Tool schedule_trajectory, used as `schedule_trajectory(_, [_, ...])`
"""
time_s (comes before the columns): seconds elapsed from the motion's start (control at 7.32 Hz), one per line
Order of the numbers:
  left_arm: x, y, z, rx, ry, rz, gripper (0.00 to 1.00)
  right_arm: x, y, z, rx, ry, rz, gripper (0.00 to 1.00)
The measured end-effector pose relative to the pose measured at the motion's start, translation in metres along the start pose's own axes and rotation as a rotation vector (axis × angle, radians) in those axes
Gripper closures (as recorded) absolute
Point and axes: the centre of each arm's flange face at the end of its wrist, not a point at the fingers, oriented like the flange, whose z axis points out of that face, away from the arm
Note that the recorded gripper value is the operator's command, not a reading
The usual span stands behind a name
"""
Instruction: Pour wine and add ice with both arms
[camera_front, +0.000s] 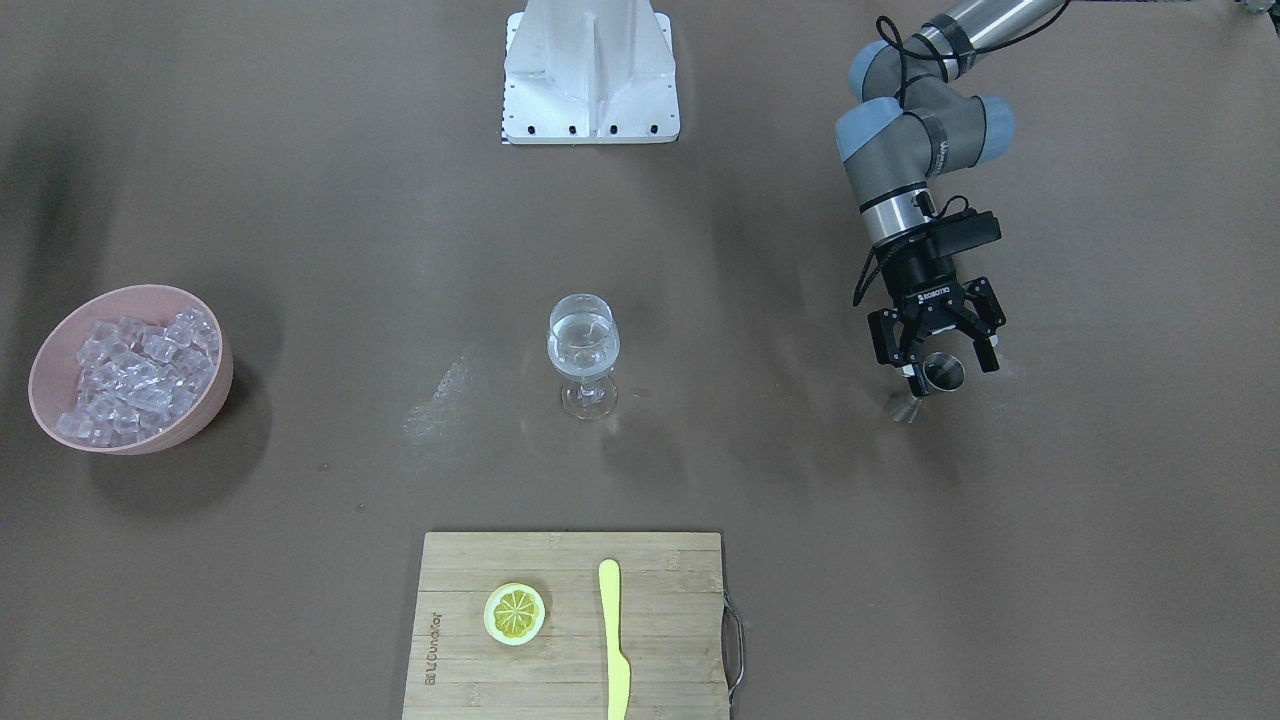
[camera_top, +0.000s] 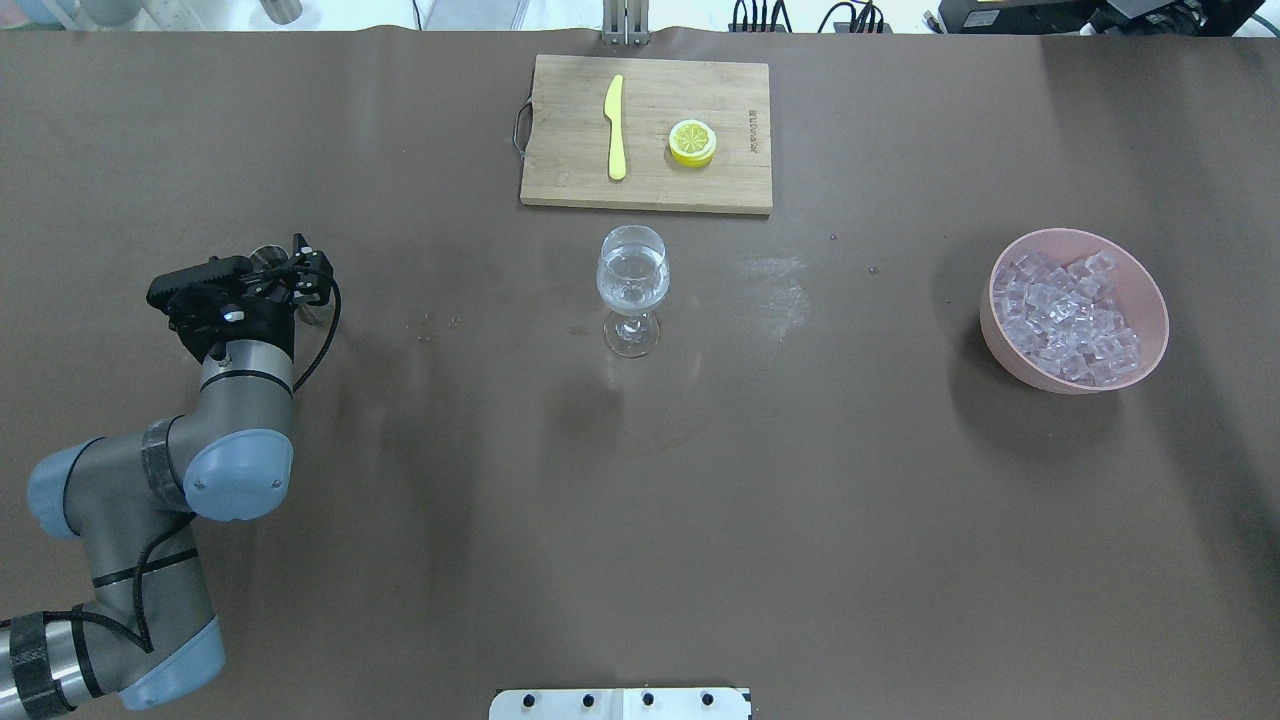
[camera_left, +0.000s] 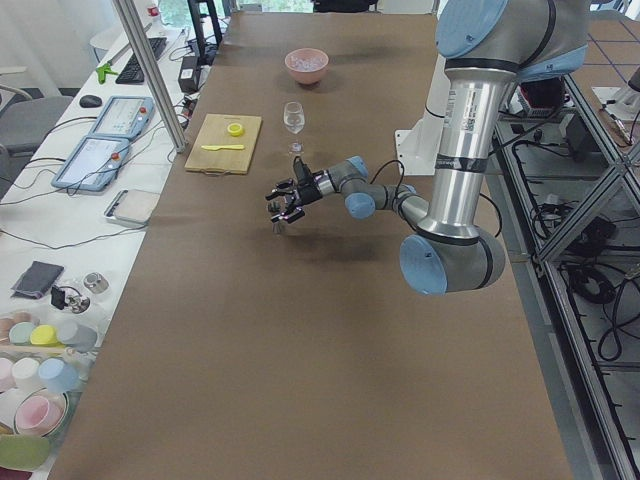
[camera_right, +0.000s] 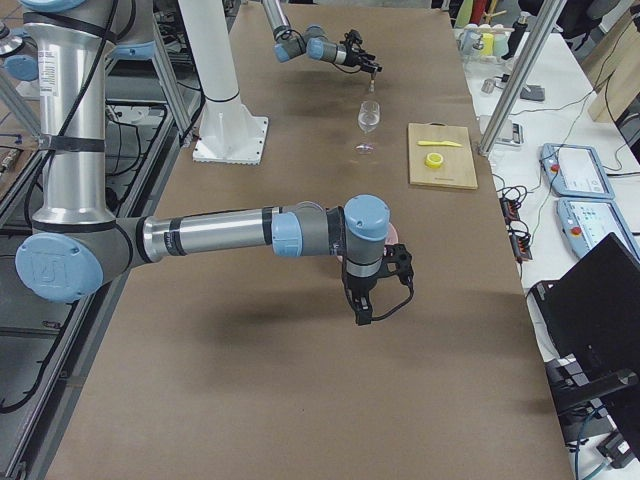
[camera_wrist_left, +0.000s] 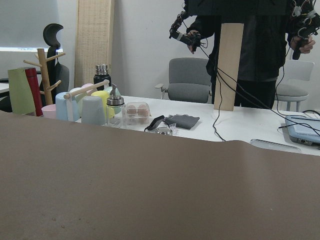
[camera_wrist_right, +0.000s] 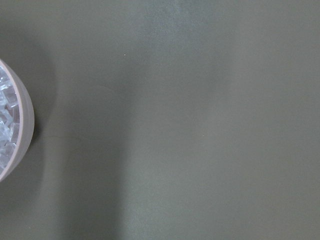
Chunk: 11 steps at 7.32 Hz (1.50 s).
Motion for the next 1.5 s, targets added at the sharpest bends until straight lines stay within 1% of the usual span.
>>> schedule_trajectory(0.41, [0.006, 0.019, 0.011, 0.014, -0.005, 0.013, 0.02, 0.0, 0.0, 0.0, -0.001, 0.0, 0.001, 0.0])
schedule_trajectory(0.82, [0.014, 0.034, 0.019, 0.014, 0.001, 0.009, 0.03, 0.0, 0.0, 0.001, -0.001, 0.0, 0.001, 0.0])
schedule_trajectory(0.96, [0.013, 0.035, 0.02, 0.013, 0.002, 0.009, 0.17, 0.001, 0.0, 0.001, -0.001, 0.0, 0.001, 0.0])
schedule_trajectory(1.09, [0.012, 0.037, 0.019, 0.012, 0.004, 0.01, 0.33, 0.0, 0.0, 0.0, -0.001, 0.0, 0.001, 0.0])
schedule_trajectory(1.5, [0.01, 0.041, 0.017, 0.007, 0.007, 0.014, 0.47, 0.0, -0.001, 0.0, 0.0, 0.0, 0.001, 0.0])
